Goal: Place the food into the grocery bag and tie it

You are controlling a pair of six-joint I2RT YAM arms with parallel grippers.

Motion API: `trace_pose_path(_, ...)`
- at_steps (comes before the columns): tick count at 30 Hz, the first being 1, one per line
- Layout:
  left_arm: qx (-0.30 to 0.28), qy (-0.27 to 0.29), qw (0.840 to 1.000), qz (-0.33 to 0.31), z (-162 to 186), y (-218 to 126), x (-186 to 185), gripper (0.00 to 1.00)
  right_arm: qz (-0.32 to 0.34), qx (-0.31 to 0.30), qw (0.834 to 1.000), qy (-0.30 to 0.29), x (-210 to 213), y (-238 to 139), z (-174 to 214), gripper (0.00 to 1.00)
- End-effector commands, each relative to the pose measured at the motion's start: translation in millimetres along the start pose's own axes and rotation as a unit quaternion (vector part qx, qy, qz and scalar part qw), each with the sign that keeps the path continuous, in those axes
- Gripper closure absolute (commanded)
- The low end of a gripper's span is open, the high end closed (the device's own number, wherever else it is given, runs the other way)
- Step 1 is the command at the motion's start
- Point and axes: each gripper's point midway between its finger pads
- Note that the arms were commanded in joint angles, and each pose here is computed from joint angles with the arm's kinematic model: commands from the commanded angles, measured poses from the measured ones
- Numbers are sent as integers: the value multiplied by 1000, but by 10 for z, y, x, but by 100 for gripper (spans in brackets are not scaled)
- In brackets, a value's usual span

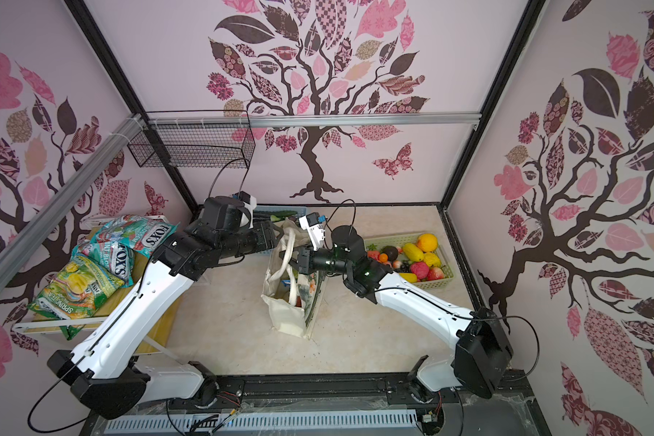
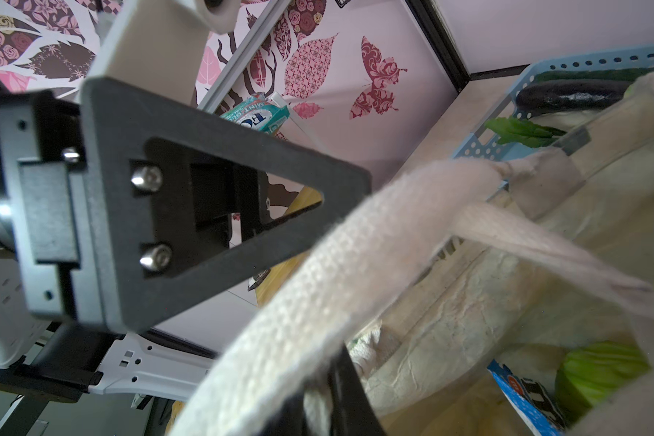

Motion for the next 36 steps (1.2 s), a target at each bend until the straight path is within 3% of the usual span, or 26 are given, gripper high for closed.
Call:
trace_pose_path(1, -3, -6, 1000, 13, 4, 31, -34, 39, -10, 9, 1000, -13, 101, 80, -14, 86)
trace_pose_path(12, 14, 15, 1000, 18, 159, 49, -196, 42, -26, -2, 999, -19, 231, 91, -114, 85)
trace_pose_path(23, 5, 11, 1000, 28, 96, 51, -268, 71, -37, -10, 999, -27, 334, 41, -161, 82)
trace_pose_path(27, -1, 11, 999, 39, 68, 19, -307, 85, -32, -16, 999, -30, 334, 6, -170, 76)
trace_pose_path(36, -27, 6, 998, 55, -29, -155, -344, 91, 24, -29, 998, -55, 196, -227, -103, 51)
Point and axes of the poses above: each gripper's point midway between its finger pads, its own y axis out along the fingers, its own x axis along the line the jaws close on, z = x × y, and after that the axes turned 11 degrees about y, right-handed
